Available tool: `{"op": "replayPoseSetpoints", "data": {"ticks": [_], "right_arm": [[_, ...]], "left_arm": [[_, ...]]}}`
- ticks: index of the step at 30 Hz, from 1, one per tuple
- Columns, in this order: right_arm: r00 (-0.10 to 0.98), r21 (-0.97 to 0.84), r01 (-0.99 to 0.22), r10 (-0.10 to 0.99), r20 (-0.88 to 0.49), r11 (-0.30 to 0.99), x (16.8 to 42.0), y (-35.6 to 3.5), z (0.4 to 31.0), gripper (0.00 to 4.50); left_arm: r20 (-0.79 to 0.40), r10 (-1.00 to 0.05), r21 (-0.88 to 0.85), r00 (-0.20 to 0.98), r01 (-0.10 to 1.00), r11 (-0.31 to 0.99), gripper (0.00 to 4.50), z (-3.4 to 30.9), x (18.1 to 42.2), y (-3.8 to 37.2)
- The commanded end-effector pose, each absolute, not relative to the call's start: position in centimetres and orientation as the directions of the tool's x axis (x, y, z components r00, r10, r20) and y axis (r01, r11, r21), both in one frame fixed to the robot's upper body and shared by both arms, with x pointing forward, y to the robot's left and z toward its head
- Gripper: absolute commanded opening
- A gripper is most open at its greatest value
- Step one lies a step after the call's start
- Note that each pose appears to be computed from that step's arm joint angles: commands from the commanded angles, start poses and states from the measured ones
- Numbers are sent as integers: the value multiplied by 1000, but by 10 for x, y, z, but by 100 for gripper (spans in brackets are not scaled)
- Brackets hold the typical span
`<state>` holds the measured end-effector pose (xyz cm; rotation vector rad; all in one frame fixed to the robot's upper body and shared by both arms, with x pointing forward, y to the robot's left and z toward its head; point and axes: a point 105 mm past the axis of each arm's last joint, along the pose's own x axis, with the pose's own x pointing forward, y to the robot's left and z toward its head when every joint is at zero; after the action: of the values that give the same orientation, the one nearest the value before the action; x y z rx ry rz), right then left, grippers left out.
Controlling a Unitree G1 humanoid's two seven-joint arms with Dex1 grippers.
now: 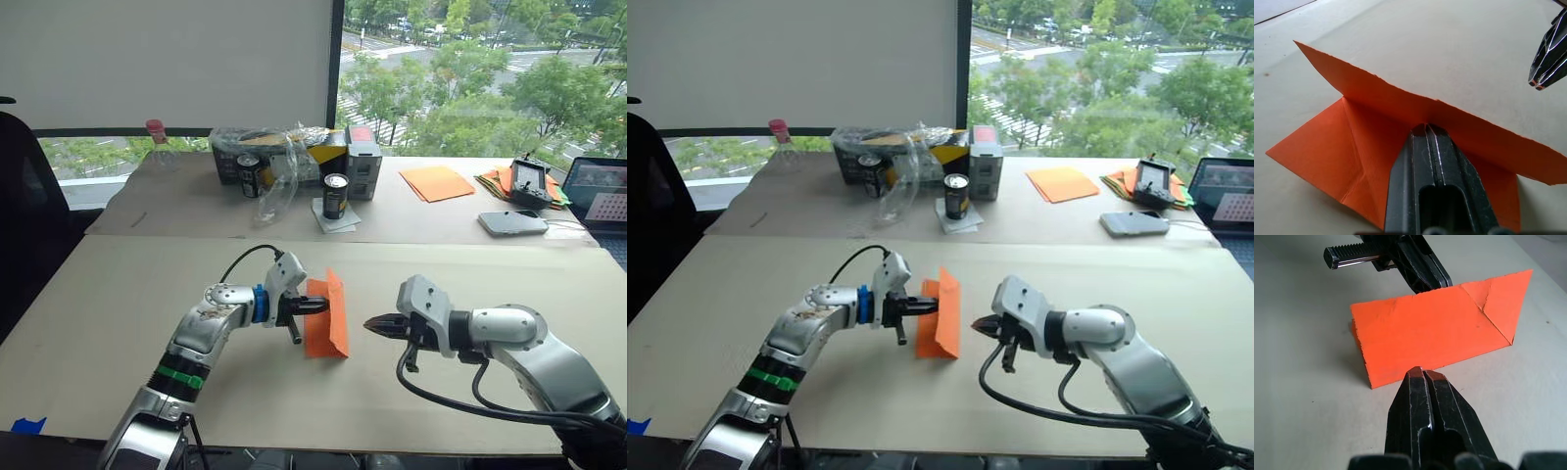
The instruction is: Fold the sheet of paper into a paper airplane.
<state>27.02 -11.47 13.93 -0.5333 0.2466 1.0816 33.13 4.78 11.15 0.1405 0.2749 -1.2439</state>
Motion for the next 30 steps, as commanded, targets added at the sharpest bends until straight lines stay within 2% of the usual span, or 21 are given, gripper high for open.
{"op": "replayPoseSetpoints", "data": {"ticks": [1, 6, 13, 17, 20, 25, 28, 30], "right_arm": [[517, -359, -848, 752, -408, 389, 272, -120, 159, 2], [603, -415, -790, 690, -401, 451, 276, -134, 172, 2], [718, -457, -694, 584, -378, 557, 282, -154, 183, 2], [825, -401, -560, 441, -353, 725, 302, -170, 167, 2], [841, -257, -521, 438, -317, 814, 310, -164, 159, 2], [848, -150, -481, 415, -329, 864, 331, -154, 140, 155], [831, -48, -494, 455, -319, 868, 337, -144, 134, 254], [819, -2, -502, 474, -325, 865, 340, -140, 126, 254]], "left_arm": [[-276, -928, -18, 251, 964, 266, 0, 114, 333, 32], [-349, -921, -30, 174, 980, 197, 0, 89, 333, 12], [-397, -907, -25, 142, 986, 165, 0, 70, 333, 8], [-400, -903, -19, 157, 984, 179, 0, 69, 335, 11], [-393, -903, -15, 172, 981, 193, 0, 70, 336, 13], [-384, -897, -7, 219, 971, 240, 0, 72, 340, 19], [-382, -891, -6, 244, 964, 267, 0, 72, 341, 22], [-388, -886, -10, 253, 961, 278, 0, 70, 340, 27]]}}
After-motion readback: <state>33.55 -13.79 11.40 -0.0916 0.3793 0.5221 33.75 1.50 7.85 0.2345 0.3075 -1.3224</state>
